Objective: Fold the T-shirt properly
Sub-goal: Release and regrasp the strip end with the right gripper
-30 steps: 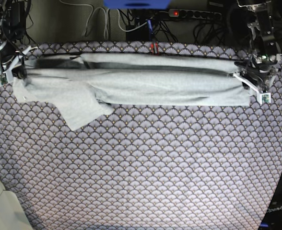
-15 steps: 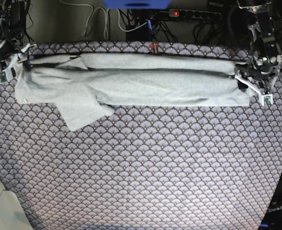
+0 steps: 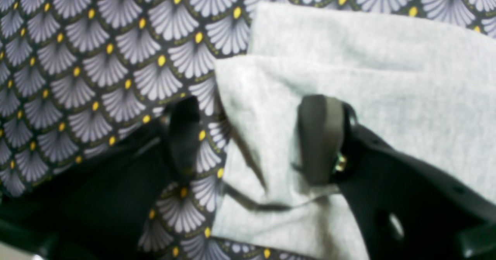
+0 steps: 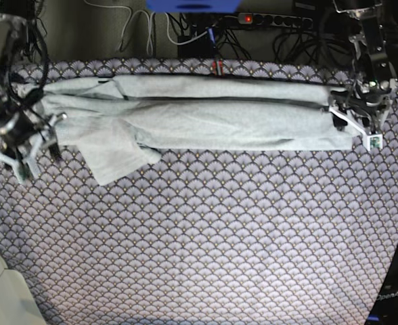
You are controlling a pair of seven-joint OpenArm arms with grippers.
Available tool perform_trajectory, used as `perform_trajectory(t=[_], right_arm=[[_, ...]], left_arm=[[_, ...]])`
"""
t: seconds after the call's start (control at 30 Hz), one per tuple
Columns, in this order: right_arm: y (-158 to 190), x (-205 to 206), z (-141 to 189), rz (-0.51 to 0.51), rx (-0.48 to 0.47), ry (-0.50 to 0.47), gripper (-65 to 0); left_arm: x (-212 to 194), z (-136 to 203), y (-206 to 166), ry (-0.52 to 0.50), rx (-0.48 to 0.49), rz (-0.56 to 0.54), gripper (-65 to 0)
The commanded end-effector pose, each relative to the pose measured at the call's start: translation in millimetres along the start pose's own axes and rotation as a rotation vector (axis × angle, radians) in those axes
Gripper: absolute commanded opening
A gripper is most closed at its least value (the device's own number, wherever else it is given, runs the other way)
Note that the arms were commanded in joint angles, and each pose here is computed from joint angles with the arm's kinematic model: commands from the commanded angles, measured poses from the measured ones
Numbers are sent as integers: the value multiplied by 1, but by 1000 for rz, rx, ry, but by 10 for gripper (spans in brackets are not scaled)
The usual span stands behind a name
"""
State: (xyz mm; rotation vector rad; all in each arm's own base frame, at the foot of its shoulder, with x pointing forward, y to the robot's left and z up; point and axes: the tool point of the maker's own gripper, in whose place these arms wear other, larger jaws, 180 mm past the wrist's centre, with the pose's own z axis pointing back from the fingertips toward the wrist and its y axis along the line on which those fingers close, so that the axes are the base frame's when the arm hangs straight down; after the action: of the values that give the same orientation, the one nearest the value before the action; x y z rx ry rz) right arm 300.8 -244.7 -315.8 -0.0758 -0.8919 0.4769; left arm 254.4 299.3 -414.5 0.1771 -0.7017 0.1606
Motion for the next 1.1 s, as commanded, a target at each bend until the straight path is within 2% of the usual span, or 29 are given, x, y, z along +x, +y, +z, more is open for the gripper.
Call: perform_trajectory(t=[0.0, 0.2, 0.37, 0.5, 0.8, 1.07], right_arm=[[-1, 15, -7, 9, 4, -21, -310], [19, 41, -54, -9, 110, -21, -310], [17, 33, -82, -65, 153, 29, -310], [14, 27, -101, -138, 177, 22, -310], [13, 9, -127, -255, 212, 39, -310], [21, 2, -129, -260, 230, 58, -311]], left_arm=[[15, 3, 5, -44, 10, -6, -246], [18, 2, 3, -49, 8, -2, -246], [17, 2, 3, -49, 7, -1, -246], [19, 2, 3, -52, 7, 0, -246], [20, 2, 3, -54, 6, 0, -246], [20, 2, 4, -54, 8, -2, -246]])
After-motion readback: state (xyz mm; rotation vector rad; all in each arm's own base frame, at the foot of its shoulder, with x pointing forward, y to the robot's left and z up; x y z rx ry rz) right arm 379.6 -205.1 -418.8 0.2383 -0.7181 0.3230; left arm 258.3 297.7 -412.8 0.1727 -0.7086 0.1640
